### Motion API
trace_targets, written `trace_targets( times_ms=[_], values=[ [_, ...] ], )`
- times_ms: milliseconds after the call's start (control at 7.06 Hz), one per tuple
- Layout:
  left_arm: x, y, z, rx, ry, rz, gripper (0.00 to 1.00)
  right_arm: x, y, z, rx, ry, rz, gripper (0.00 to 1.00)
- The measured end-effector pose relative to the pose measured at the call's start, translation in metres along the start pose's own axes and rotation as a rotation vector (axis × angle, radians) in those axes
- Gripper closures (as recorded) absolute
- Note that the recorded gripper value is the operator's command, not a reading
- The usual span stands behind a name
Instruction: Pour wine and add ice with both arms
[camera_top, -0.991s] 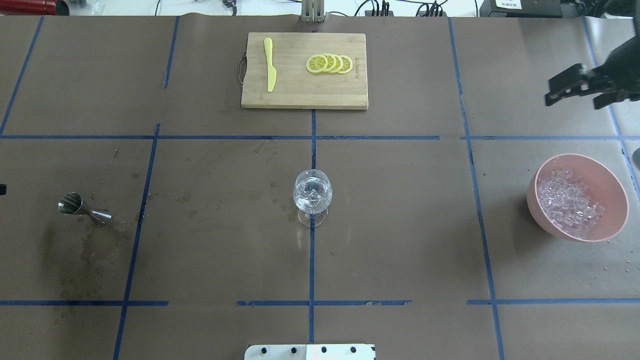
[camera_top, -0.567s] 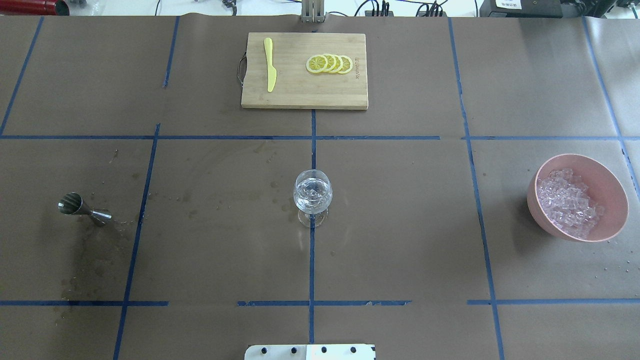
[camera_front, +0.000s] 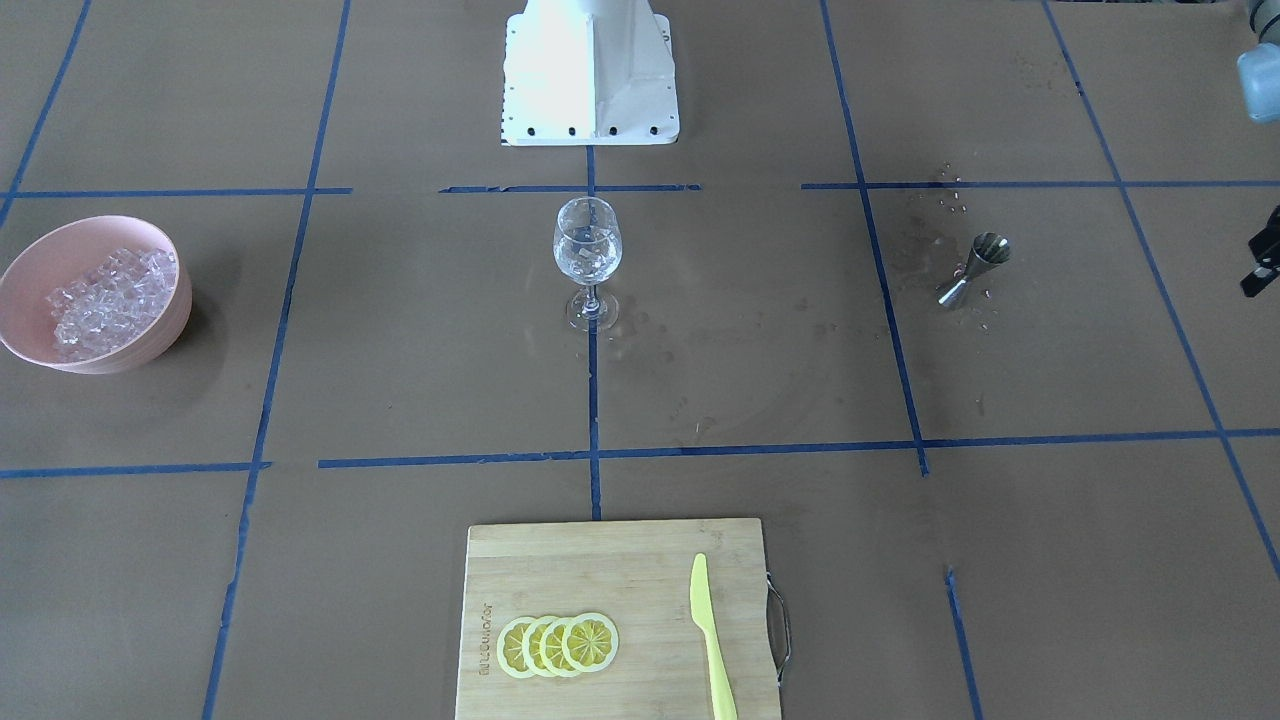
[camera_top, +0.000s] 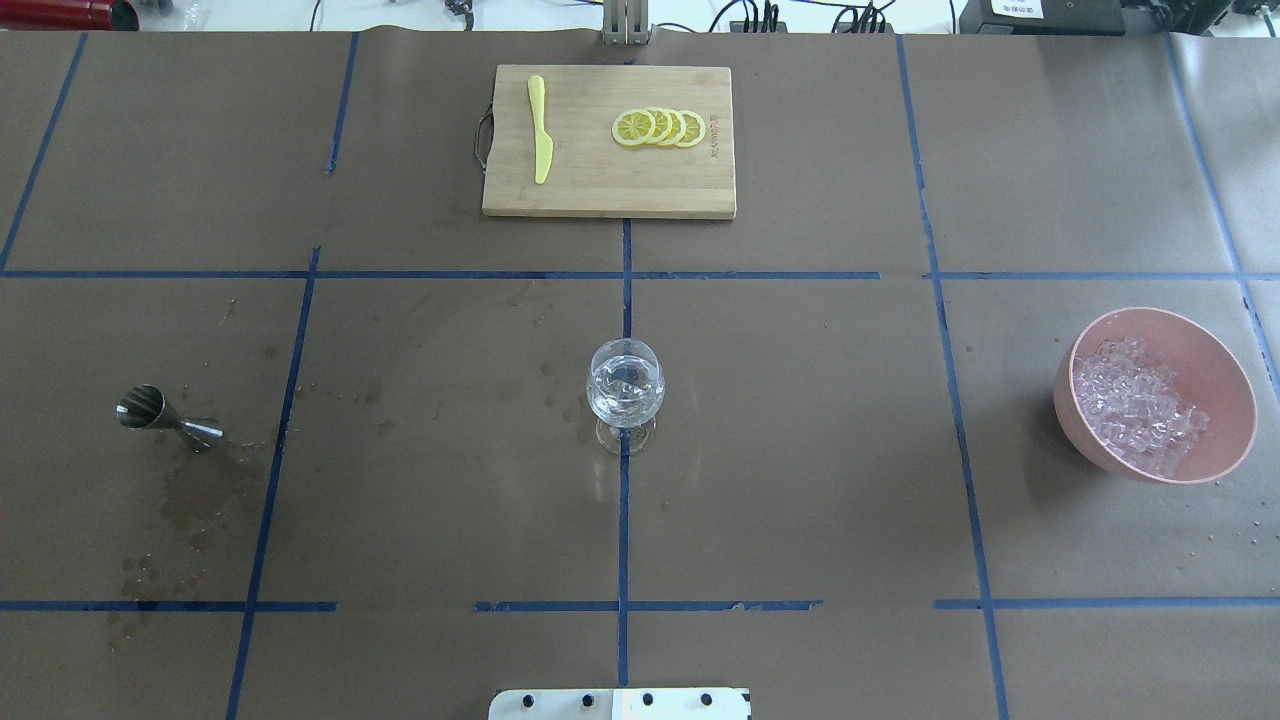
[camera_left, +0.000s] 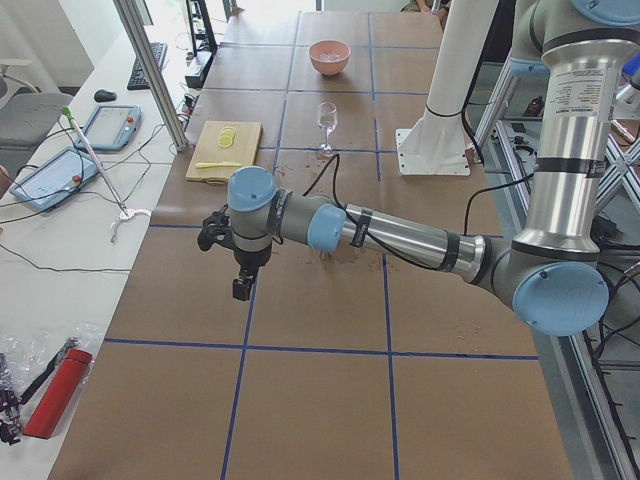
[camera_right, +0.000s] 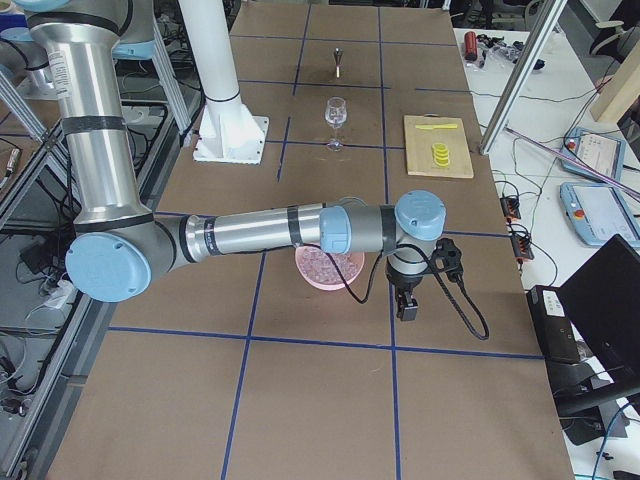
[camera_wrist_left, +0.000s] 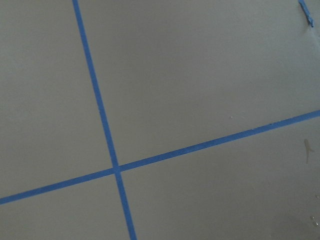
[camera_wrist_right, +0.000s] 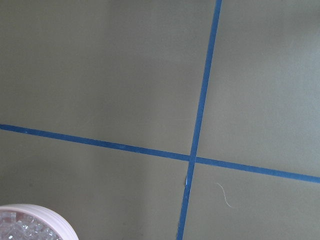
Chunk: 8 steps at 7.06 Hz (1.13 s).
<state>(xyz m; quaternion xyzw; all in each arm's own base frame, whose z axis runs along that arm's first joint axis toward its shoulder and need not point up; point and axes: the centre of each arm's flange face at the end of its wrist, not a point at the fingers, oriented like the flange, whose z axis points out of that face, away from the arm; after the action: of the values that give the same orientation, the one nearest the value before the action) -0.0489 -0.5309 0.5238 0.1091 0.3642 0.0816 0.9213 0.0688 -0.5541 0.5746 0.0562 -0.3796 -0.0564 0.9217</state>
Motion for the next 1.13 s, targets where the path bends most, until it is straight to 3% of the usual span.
trace_targets(
  times_ms=[142,425,708,1133],
  values=[
    [-0.009,-0.002,-0.012,-0.028,-0.005,-0.007,0.0,0.002,0.001,-0.001,-0.009,-0.002,0.01,0.0],
    [-0.025,0.019,-0.002,-0.066,0.004,-0.034,0.0,-0.002,-0.004,-0.001,-0.034,0.003,0.015,0.0],
    [-0.037,0.036,0.014,-0.048,0.012,-0.018,0.0,-0.02,-0.027,-0.008,-0.064,0.018,0.015,0.0],
    [-0.038,0.041,0.018,-0.023,0.019,0.008,0.0,-0.026,-0.03,-0.009,-0.072,0.03,0.033,0.0]
  ],
)
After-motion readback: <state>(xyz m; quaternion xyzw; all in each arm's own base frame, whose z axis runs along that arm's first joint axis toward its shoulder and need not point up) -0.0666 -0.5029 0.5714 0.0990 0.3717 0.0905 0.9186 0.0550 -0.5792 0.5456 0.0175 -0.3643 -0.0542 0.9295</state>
